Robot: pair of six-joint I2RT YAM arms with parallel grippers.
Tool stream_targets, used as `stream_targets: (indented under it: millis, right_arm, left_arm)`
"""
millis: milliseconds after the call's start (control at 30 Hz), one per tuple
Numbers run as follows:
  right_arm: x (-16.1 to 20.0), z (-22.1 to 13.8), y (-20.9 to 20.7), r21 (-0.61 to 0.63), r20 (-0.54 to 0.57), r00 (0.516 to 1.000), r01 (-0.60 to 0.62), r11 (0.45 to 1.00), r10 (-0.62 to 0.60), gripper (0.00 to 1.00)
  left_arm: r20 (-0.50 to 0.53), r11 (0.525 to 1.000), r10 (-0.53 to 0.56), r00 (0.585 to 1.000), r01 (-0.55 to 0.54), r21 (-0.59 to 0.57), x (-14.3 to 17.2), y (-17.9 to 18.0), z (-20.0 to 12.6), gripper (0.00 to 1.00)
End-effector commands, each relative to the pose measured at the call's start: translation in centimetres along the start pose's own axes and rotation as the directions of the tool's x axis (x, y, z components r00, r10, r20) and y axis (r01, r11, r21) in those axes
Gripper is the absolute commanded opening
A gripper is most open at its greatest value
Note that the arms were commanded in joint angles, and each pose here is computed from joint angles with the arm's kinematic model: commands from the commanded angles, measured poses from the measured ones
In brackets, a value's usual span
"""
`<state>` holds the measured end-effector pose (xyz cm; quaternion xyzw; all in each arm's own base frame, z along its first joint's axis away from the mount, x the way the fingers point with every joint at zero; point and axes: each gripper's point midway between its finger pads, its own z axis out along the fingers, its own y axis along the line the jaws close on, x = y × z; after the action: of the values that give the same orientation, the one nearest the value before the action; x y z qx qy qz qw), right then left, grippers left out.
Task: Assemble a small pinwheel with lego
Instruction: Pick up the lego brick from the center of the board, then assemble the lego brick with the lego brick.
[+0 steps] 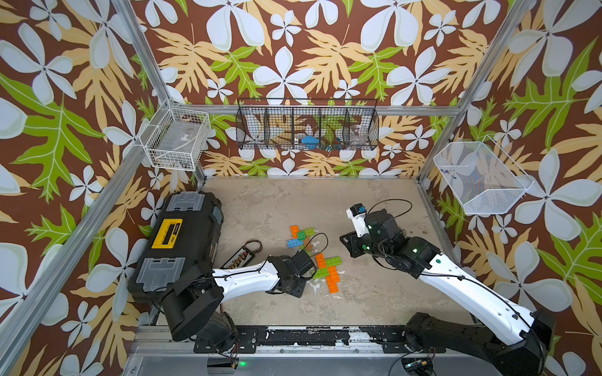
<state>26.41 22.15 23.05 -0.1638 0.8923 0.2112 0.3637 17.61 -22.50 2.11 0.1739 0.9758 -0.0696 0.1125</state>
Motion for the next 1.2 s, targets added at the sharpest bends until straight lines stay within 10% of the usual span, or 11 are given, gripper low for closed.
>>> stream_targets:
  millis: [0,533,733,833,1000,1167]
  right_arm:
    - [-0.4,0.1,0.2,-0.011,0.016,1.0,-0.011,1.0,0.011,0.25]
    - [-1.9,-1.6,-0.5,0.026,0.117,0.993,-0.026,0.999,0.022,0.24]
    - [-3.0,-4.9,-5.3,0.242,0.265,0.961,-0.149,0.959,0.083,0.32]
    - [-3.1,-5.7,-7.7,0.296,0.28,0.95,-0.219,0.93,0.135,0.37]
    - [-4.2,-4.6,-5.1,0.013,0.162,0.971,-0.182,0.983,0.177,0.42]
    - [-4.7,-4.8,-1.9,-0.117,0.026,0.994,-0.106,0.987,0.11,0.45]
  left_arm:
    - [-0.002,1.0,0.022,1.0,-0.022,0.007,0.0,-0.2,0.0,0.48]
    - [0.015,1.0,0.022,1.0,-0.022,0.015,-0.4,-0.4,-0.6,0.36]
    - [0.231,0.996,0.022,0.973,-0.042,0.084,-4.5,-1.6,-6.1,0.12]
    - [0.427,0.99,0.03,0.904,-0.087,0.114,-8.3,-2.5,-11.4,0.0]
    - [0.674,0.972,0.13,0.727,-0.227,0.057,-12.8,-3.6,-18.4,0.0]
    - [0.785,0.852,0.356,0.507,-0.522,-0.049,-13.4,-6.8,-21.0,0.0]
